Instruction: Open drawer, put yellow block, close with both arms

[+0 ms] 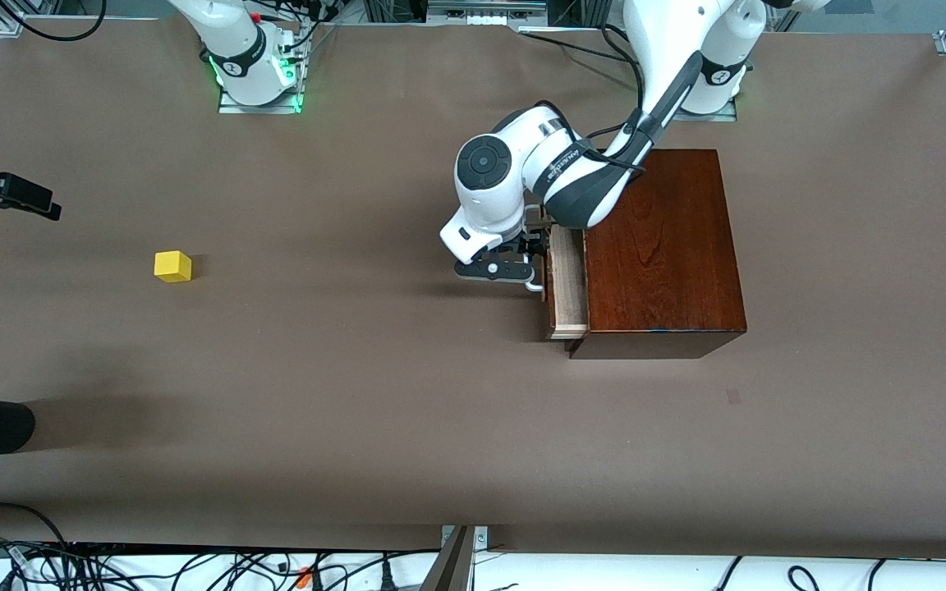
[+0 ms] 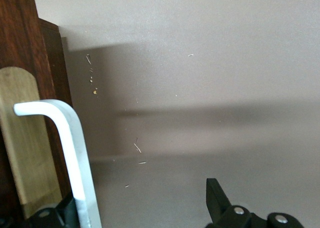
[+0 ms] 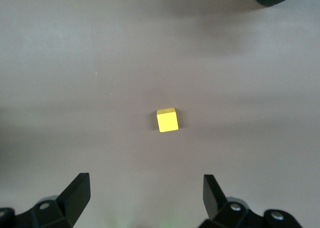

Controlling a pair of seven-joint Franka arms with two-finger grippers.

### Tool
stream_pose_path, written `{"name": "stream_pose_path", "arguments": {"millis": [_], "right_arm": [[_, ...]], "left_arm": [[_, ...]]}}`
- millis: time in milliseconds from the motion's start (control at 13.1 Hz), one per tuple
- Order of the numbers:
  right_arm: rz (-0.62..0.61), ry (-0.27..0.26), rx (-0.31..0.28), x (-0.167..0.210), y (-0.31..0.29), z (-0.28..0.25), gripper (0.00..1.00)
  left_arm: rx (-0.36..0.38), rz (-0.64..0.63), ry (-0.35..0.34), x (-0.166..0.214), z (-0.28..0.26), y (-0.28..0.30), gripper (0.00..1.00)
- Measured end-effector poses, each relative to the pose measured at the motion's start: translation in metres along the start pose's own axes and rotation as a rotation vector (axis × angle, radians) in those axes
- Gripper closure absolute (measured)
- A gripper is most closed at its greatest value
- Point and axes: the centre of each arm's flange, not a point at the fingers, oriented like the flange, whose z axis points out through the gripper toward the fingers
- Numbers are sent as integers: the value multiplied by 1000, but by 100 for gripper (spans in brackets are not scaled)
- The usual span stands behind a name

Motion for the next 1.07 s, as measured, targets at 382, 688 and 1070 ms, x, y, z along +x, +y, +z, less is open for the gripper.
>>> {"name": "stream_pose_path", "arguments": {"millis": [382,688,1070], "right_arm": [[-16,74,2,-24,20,105,0],[-27,104,-1,-37,13,190,0],[-30,101,-10,-30,11,269,0]], "left_arm": [[5,2,-2,-1,0,1,0],[19,-2,-18,1,-2,1,0],[12,19,-9,0,-29,17,0]]}}
